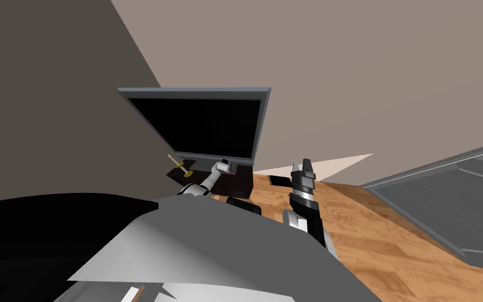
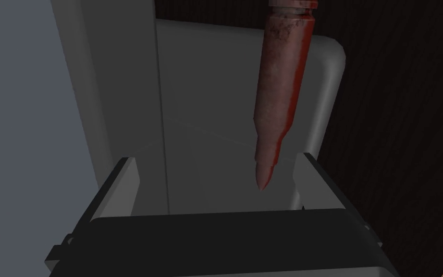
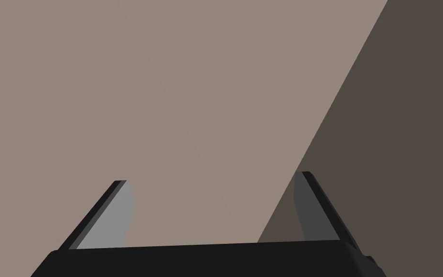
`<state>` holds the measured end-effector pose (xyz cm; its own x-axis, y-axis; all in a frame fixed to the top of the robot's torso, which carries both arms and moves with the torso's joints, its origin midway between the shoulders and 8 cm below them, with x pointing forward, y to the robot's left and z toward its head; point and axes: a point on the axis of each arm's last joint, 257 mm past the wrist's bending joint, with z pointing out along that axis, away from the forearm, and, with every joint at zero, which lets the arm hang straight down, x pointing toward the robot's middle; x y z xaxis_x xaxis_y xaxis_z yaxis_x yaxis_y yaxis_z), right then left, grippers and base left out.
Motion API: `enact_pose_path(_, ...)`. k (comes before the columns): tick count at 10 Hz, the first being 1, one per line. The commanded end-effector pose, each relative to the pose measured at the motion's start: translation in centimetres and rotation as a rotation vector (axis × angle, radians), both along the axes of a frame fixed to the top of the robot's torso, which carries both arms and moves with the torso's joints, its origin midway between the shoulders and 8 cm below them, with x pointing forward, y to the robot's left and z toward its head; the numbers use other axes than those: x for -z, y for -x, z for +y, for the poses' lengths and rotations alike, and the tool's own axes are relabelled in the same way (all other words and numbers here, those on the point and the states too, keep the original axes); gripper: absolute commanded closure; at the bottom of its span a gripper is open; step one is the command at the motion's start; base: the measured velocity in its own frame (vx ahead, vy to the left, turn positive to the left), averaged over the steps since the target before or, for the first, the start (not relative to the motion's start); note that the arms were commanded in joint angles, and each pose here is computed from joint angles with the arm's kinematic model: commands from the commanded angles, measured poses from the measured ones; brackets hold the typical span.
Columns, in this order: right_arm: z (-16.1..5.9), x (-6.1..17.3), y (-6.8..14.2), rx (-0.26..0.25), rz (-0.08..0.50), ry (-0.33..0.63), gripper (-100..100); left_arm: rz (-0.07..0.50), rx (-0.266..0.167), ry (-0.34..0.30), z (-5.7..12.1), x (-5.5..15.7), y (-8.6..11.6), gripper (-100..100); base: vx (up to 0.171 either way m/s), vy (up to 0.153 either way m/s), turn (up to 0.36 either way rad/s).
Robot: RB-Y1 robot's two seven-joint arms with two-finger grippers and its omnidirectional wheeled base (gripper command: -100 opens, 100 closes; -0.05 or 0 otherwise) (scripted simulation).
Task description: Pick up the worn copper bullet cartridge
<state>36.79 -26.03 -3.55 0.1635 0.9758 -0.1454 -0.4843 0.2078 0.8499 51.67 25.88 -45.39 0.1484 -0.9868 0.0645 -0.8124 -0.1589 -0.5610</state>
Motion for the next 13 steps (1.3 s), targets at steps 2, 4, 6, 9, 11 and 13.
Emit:
enact_pose_path(2, 0.0, 0.0, 0.0, 0.0, 0.0, 0.0, 0, 0.083, -0.016, 0.005, -0.1, 1.3, 1.2, -100, -0.005, 0.019, -0.122)
enact_pose_path(4, 0.0, 0.0, 0.0, 0.0, 0.0, 0.0, 0, 0.133, -0.027, 0.007, -0.1, 2.0, 1.9, -100, -0.004, 0.018, -0.102)
enact_pose_path(6, 0.0, 0.0, 0.0, 0.0, 0.0, 0.0, 0, 0.188, -0.038, 0.01, -0.2, 2.6, 2.7, -100, -0.017, 0.022, -0.064)
enact_pose_path(9, 0.0, 0.0, 0.0, 0.0, 0.0, 0.0, 0, 0.198, -0.04, 0.011, -0.1, 2.7, 3.0, 0, -0.011, 0.015, -0.036)
enact_pose_path(11, 0.0, 0.0, 0.0, 0.0, 0.0, 0.0, 0, 0.197, -0.039, 0.01, 0.0, 4.1, 3.7, -100, 0.011, -0.011, 0.031)
enact_pose_path(13, 0.0, 0.0, 0.0, 0.0, 0.0, 0.0, 0, 0.197, -0.039, 0.01, 0.0, 4.9, 4.3, -100, 0.011, -0.015, 0.044)
